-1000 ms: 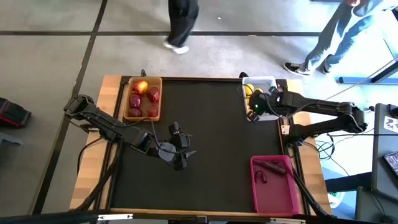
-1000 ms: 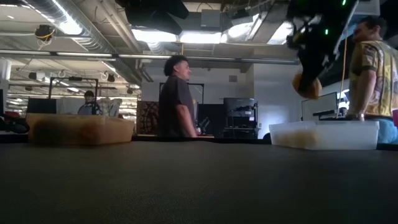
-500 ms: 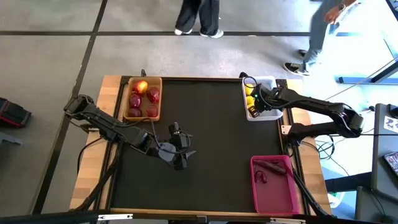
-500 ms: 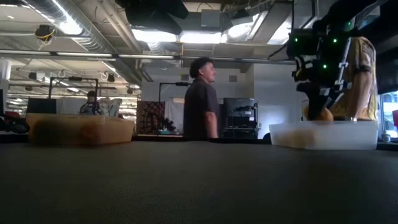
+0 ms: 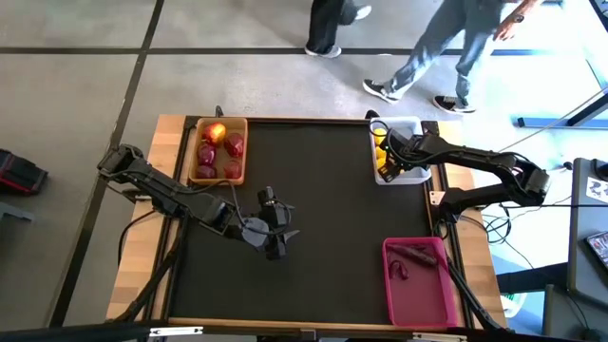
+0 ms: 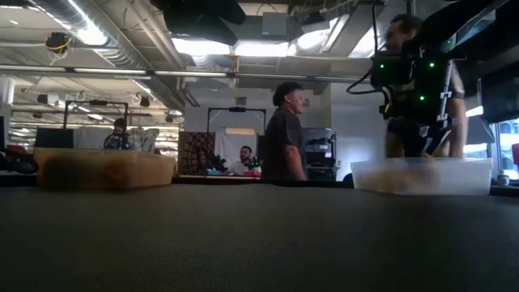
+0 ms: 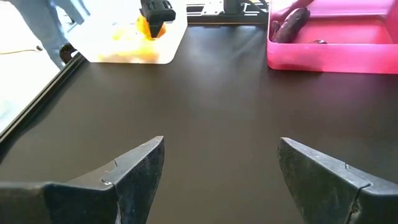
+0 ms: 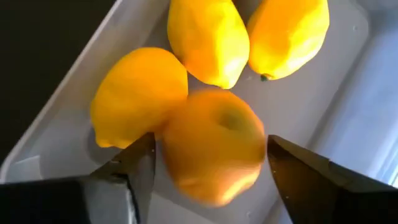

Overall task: Sort produce into baskets
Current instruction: Put the lemon into the white bin, then return to Home Position

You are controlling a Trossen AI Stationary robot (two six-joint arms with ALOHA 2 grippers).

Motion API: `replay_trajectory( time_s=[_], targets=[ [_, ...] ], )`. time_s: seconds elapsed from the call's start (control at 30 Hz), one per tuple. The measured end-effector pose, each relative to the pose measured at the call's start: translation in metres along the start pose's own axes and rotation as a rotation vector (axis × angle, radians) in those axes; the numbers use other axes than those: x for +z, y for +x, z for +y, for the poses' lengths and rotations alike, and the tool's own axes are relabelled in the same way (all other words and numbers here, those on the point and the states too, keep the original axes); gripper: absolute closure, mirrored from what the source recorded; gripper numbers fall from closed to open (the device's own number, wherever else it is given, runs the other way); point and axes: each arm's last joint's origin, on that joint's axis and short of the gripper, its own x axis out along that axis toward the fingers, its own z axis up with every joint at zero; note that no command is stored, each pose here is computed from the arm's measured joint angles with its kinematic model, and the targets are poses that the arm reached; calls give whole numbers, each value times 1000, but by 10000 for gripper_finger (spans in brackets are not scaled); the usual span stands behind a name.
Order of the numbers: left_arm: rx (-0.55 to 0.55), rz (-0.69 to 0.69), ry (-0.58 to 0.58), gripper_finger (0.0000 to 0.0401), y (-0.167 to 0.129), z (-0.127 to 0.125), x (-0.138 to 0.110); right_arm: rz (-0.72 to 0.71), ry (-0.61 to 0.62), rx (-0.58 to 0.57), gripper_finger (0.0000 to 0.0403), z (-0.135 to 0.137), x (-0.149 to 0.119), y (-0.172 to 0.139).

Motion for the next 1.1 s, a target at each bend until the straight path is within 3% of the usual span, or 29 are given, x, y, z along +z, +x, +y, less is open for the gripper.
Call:
replay_trajectory(
  time_s=[0.17, 0.4, 0.5, 0.6, 0.83, 0.93, 1.03, 1.1],
  targets=[
    [-2, -6, -4, 93, 0, 0, 1, -1, -26, -8, 121, 0, 0, -1],
    [12, -4, 14, 96, 3, 4, 2, -49, -55, 31, 127, 0, 9, -23],
    [25, -2, 23, 120, 6, 8, 3, -126, -93, 75, 143, 5, 10, -41],
    [9, 9, 57, 169, 8, 12, 4, -236, -157, 152, 163, 15, 10, -59],
    [-13, 6, 197, 323, 8, 10, 4, -384, -300, 296, 234, 36, -2, -85],
    [-86, 14, 246, 381, 8, 9, 4, -439, -364, 412, 285, 47, -6, -95],
    [-157, 1, 248, 393, 10, 9, 7, -494, -454, 532, 363, 56, -12, -106],
    [-171, -14, 244, 390, 10, 11, 9, -545, -473, 568, 390, 60, -14, -113]
  ],
)
